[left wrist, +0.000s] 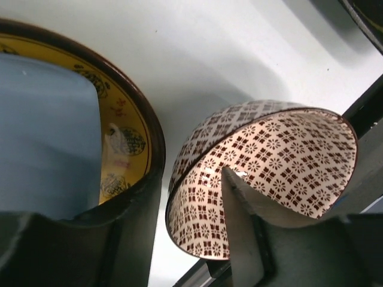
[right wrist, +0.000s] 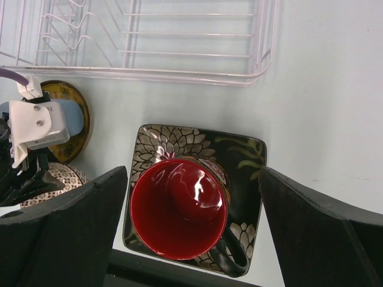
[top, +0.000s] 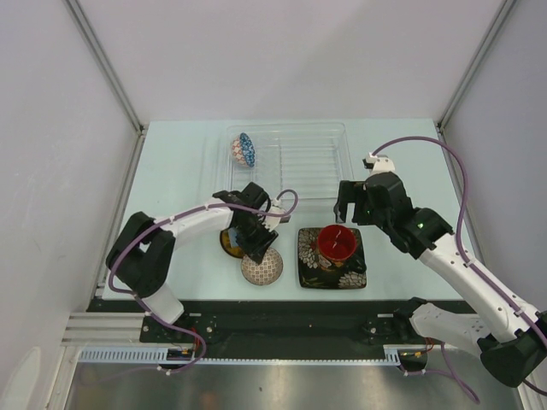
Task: Load the mixed dishes into the dish rack
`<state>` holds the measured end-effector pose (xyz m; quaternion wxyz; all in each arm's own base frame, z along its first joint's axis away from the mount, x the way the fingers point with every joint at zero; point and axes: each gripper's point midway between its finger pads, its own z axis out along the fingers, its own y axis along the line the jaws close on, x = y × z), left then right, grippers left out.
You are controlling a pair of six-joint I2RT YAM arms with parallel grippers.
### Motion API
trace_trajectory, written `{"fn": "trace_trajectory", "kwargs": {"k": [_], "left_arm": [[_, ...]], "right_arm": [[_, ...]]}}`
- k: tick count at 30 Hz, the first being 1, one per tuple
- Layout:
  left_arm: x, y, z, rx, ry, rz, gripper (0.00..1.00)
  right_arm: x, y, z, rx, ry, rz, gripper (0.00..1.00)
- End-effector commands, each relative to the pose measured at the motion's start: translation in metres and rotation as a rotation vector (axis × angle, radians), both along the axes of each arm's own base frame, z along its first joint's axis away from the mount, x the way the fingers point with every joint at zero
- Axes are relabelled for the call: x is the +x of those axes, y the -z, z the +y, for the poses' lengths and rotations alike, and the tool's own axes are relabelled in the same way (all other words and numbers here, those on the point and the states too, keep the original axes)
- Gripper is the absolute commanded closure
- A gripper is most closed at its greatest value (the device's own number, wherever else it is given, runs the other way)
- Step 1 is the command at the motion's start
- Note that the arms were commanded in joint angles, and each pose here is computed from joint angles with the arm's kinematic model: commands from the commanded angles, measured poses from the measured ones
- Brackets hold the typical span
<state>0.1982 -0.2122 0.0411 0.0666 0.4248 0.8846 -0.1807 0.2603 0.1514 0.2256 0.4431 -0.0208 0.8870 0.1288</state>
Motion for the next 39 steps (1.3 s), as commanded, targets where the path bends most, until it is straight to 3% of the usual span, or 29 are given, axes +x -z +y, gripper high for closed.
{"fn": "trace_trajectory", "kwargs": {"k": [1,6,11,15,21,26,27,34,39], "left_arm": [[0.001,0.004,-0.01,-0.033,0.036,-0.016,0.6],[0.002,0.005,-0.011,-0.029,0.033,-0.021,0.8],[0.01,-0.016,-0.009,-0.019,0.025,-0.081,0.89],[0.03,-0.071,-0.008,-0.009,0.001,-0.184,1.0],[0.077,-0.185,0.015,0.005,-0.164,-0.522,1.0],[0.11,-0.233,0.061,0.197,-0.412,-0.728,1.0],[0.121,-0.238,0.076,0.287,-0.473,-0.787,1.0],[0.149,-0.206,0.121,0.715,-0.606,-0.906,1.0],[0.168,-0.19,0.122,0.797,-0.71,-0.991,1.0]], "right_arm": [[0.003,-0.01,-0.006,0.019,0.039,-0.034,0.04],[0.004,-0.009,-0.006,0.015,0.041,-0.032,0.04],[0.006,-0.007,-0.005,0.01,0.038,-0.031,0.04],[0.008,-0.008,-0.004,0.012,0.039,-0.037,0.04],[0.009,-0.009,-0.005,0.007,0.039,-0.041,0.04],[0.01,-0.011,-0.005,0.016,0.039,-0.049,0.04],[0.009,-0.01,-0.005,0.017,0.038,-0.048,0.04],[0.005,-0.007,-0.005,0.046,0.046,-0.05,0.04],[0.002,-0.008,-0.007,0.065,0.051,-0.054,0.05]]}}
